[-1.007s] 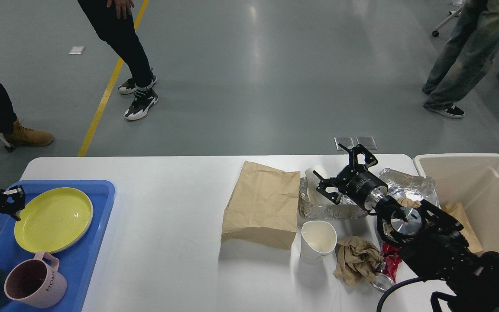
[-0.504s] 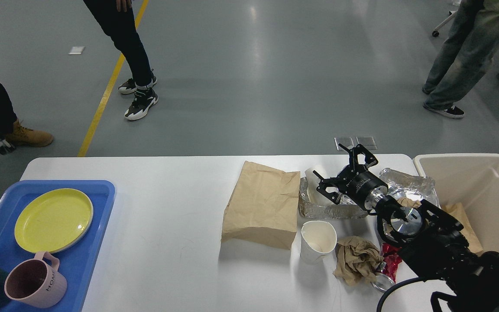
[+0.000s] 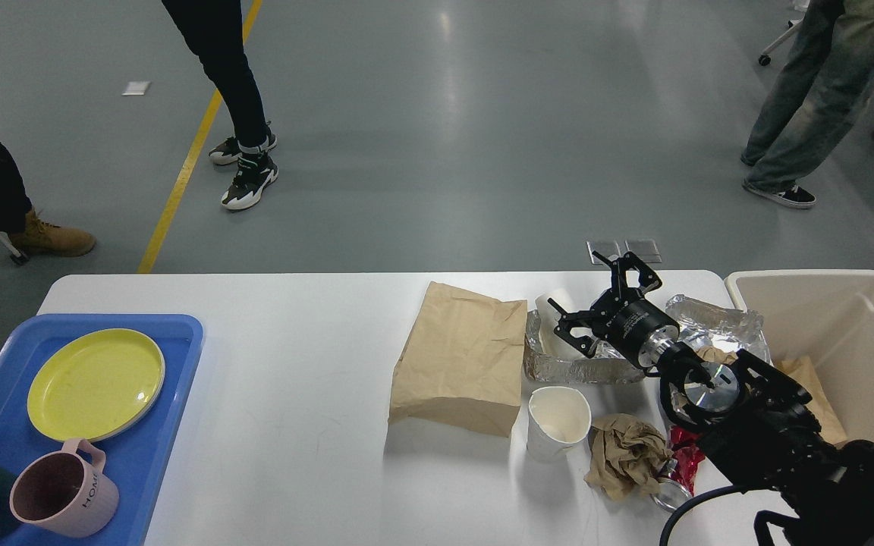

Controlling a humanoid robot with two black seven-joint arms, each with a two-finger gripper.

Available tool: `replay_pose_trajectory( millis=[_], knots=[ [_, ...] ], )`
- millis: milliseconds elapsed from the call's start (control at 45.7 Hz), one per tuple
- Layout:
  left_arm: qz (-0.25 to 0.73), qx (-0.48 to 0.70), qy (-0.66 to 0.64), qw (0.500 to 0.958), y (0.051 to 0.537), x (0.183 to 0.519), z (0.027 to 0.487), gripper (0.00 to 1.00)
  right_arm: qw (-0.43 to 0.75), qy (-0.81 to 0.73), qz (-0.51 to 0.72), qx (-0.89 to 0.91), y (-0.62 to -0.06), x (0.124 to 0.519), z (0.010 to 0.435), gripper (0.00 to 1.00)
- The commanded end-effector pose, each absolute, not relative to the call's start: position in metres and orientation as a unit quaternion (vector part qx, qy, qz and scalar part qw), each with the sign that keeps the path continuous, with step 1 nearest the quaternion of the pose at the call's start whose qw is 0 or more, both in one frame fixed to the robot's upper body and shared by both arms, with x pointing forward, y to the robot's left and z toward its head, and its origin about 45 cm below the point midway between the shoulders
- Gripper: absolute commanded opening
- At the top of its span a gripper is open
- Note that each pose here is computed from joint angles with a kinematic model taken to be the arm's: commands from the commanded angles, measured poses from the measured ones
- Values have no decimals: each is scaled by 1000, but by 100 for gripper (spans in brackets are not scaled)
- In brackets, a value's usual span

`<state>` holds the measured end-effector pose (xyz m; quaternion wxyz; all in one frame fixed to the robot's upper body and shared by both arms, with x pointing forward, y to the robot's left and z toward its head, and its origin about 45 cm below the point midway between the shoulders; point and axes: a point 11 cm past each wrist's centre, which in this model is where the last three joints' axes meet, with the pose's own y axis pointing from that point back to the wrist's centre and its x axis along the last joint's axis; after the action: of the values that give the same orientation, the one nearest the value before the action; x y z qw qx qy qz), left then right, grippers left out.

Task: Tidy desktop
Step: 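Raise the left gripper up and away from the tray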

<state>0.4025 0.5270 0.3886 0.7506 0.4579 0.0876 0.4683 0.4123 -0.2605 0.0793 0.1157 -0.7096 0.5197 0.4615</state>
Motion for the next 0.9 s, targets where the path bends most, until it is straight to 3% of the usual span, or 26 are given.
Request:
replay_pose_trajectory(
  millis=[0,175,394,547,876],
  knots=[
    [480,350,101,798,508,413,379,96,116,520,461,-710,-260,412,79,100],
    [545,178,112,812,496,434,371,96,116,520,461,-709,-261,412,79,100],
    [661,15,178,729,519,443,330,96,116,520,461,-710,-260,412,79,100],
    [693,-44,187,695,522,451,328,96,116,520,462,-709,-261,412,79,100],
    [714,-120,125,679,526,447,314,96,116,520,461,-710,-260,412,79,100]
  ],
)
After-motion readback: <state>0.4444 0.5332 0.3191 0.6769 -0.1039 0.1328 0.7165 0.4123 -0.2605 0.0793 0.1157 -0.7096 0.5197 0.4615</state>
